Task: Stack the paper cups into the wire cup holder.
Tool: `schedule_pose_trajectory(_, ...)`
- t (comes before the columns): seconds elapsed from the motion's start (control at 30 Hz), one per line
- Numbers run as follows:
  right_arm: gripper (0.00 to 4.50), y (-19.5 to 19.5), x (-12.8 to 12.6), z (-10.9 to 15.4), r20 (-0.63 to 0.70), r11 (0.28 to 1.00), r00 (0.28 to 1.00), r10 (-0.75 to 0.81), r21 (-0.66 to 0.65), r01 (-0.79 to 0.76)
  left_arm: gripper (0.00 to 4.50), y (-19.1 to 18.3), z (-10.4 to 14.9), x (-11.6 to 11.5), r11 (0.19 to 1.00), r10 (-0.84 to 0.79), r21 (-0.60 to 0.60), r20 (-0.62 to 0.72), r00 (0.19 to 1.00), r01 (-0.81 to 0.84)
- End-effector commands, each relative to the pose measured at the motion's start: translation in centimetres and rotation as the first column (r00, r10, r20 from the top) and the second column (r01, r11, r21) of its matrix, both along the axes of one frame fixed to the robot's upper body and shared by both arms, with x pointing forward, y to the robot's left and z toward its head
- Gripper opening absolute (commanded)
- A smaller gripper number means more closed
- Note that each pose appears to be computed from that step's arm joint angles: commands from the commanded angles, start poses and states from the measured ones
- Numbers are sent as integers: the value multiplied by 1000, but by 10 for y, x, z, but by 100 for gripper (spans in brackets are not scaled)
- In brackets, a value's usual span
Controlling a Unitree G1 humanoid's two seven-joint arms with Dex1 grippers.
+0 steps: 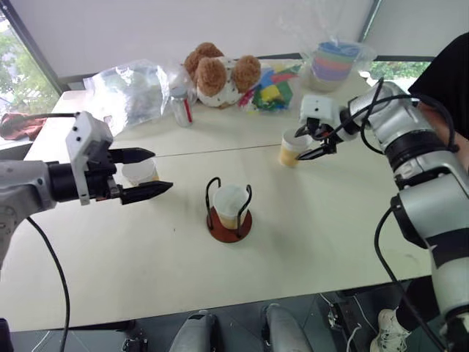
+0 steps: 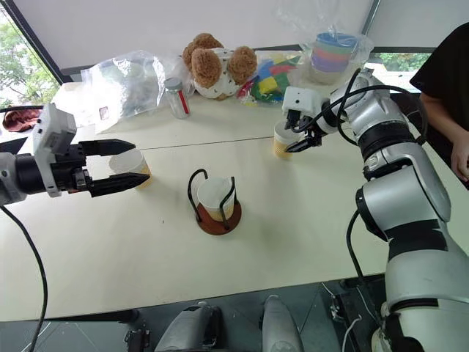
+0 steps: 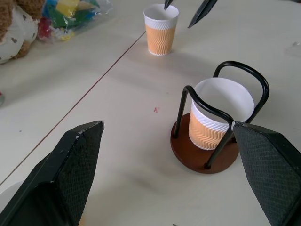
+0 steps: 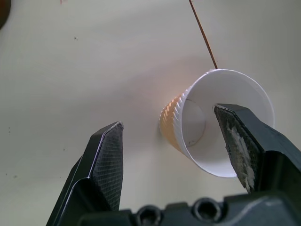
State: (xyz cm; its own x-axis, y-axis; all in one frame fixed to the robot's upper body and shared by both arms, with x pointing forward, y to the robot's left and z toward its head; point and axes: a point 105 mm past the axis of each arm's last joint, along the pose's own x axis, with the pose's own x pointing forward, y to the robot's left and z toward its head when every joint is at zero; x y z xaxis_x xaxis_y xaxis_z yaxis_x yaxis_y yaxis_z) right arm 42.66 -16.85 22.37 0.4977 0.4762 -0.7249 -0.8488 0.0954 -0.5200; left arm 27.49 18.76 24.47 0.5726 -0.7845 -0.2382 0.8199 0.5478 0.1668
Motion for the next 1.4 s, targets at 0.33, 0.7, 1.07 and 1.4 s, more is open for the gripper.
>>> schedule_pose_trajectory(0.33,7,5,10,-10,44,999,998,-50,-15,51,450,-6,-7,1,1000,11,19,31,999,-12)
schedule_pose_trajectory(0.7,7,35,-25,91,142,961,951,273,-5,-275,450,7,-12,-13,996,-15,92,-36,999,18)
schedule_pose_trajectory(1.07,7,104,-116,106,-40,723,722,691,13,-691,450,-8,-26,-10,984,-86,155,-50,995,93)
schedule_pose_trajectory(1.4,7,116,-126,84,-146,656,650,745,-14,-755,450,-11,-27,-9,986,-80,143,-37,996,84)
